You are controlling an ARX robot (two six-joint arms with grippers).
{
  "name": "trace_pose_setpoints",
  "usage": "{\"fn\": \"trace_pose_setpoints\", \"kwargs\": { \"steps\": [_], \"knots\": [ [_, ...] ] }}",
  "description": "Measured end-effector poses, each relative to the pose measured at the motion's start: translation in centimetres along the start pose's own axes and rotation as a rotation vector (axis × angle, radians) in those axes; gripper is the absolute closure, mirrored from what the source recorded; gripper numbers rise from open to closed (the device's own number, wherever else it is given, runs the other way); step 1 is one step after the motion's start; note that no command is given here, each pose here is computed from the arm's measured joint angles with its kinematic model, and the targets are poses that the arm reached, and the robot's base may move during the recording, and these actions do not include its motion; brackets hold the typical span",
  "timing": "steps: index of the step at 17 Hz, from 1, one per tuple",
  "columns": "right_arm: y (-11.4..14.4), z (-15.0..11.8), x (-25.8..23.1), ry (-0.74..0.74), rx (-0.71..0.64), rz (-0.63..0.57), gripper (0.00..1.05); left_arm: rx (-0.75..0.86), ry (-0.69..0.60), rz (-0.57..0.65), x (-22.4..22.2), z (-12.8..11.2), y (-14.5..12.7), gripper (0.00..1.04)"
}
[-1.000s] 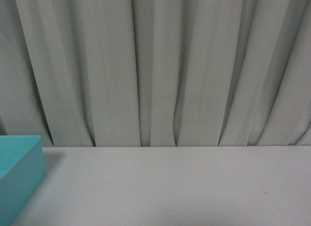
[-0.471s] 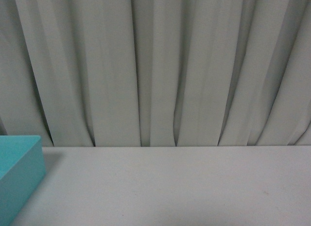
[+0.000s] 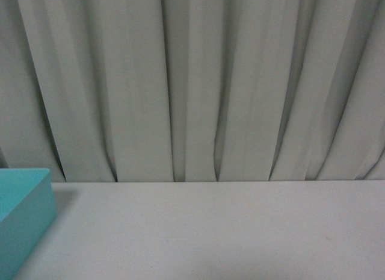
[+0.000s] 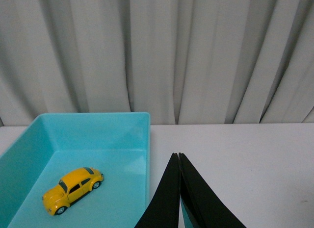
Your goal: Wind up and store yellow beetle toy
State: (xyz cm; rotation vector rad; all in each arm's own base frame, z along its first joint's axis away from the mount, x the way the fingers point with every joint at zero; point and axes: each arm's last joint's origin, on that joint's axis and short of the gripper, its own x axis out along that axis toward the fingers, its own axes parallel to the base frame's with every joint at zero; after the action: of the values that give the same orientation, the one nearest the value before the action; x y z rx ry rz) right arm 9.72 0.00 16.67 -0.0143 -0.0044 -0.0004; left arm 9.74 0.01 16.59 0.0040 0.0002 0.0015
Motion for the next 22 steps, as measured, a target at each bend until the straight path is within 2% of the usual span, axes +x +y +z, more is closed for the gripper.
{"fn": "trace_pose_setpoints", "kwargs": {
  "steps": [2, 4, 5, 10, 22],
  "knots": [
    [0.0, 0.0, 0.0, 0.0, 0.0, 0.0, 0.07, -0.002, -0.002, 0.0, 0.0, 0.02, 0.0, 1.02],
    [0.0, 0.0, 0.0, 0.0, 0.0, 0.0, 0.07, -0.001, -0.003, 0.0, -0.01, 0.02, 0.0, 0.86],
    [0.0, 0.0, 0.0, 0.0, 0.0, 0.0, 0.07, -0.001, -0.003, 0.0, -0.01, 0.02, 0.0, 0.68],
    [0.0, 0.0, 0.0, 0.0, 0.0, 0.0, 0.07, -0.001, -0.003, 0.0, -0.01, 0.02, 0.0, 0.08],
    [0.0, -0.02, 0.01, 0.002, 0.0, 0.0, 0.07, -0.001, -0.003, 0.0, -0.01, 0.02, 0.0, 0.07]
  ]
}}
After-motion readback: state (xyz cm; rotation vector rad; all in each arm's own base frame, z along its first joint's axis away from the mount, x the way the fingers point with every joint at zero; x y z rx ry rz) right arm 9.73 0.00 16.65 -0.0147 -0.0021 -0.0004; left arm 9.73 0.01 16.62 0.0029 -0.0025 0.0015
